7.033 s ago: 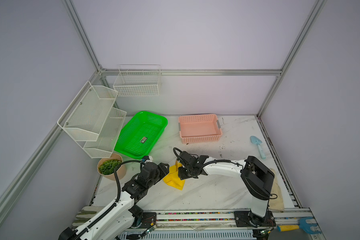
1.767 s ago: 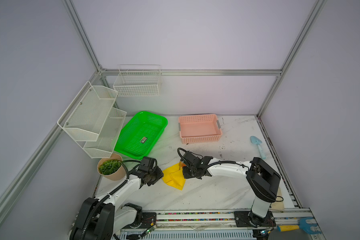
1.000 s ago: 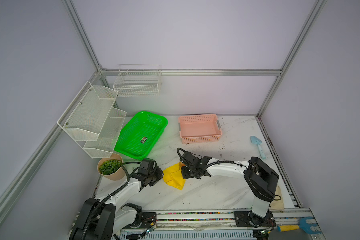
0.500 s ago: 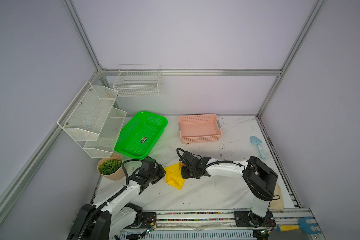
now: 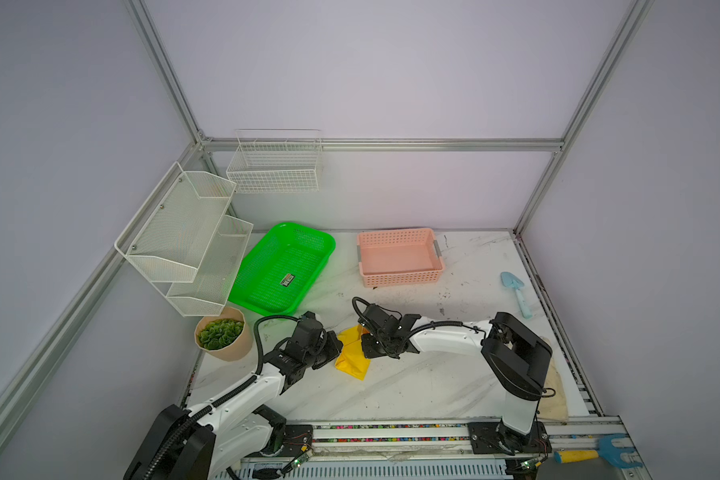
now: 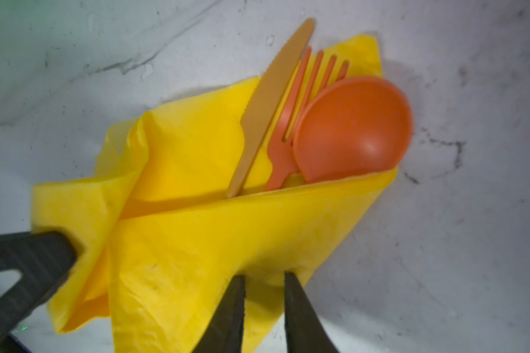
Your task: Place the utensils on the paper napkin and roll it up
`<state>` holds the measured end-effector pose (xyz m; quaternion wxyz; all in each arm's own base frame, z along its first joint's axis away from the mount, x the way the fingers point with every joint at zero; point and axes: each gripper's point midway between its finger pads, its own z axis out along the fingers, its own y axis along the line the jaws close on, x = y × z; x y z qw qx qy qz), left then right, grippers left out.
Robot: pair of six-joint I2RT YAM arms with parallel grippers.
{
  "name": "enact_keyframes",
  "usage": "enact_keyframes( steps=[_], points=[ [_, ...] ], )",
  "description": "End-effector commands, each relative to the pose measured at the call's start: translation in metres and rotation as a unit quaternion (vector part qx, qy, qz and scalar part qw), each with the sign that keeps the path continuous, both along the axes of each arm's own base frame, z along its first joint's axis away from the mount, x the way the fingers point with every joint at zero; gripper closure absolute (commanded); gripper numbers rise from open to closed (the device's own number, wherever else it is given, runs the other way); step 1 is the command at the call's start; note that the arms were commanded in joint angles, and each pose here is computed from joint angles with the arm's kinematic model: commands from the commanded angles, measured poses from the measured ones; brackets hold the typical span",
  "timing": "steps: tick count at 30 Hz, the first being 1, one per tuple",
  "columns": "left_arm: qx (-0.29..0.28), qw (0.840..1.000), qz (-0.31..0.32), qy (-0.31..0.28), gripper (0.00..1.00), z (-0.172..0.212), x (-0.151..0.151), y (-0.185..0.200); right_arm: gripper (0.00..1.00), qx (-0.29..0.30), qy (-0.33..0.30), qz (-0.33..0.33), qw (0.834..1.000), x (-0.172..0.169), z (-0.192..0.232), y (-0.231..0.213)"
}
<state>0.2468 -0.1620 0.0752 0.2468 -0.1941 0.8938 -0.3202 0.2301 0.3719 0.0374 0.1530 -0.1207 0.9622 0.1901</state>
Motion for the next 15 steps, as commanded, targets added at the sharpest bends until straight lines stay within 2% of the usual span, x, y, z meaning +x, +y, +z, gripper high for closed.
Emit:
enact_keyframes(
  steps=[1, 15],
  points=[
    [-0.040, 0.996, -0.014, -0.083, 0.95, 0.053, 0.022, -0.018, 0.73, -0.002, 0.000, 0.005, 1.000, -0.001, -0.006, 0.000],
    [-0.096, 0.987, -0.071, -0.106, 0.96, 0.061, 0.018, -0.067, 0.74, 0.007, 0.009, 0.004, 1.000, -0.006, -0.012, 0.000]
  ],
)
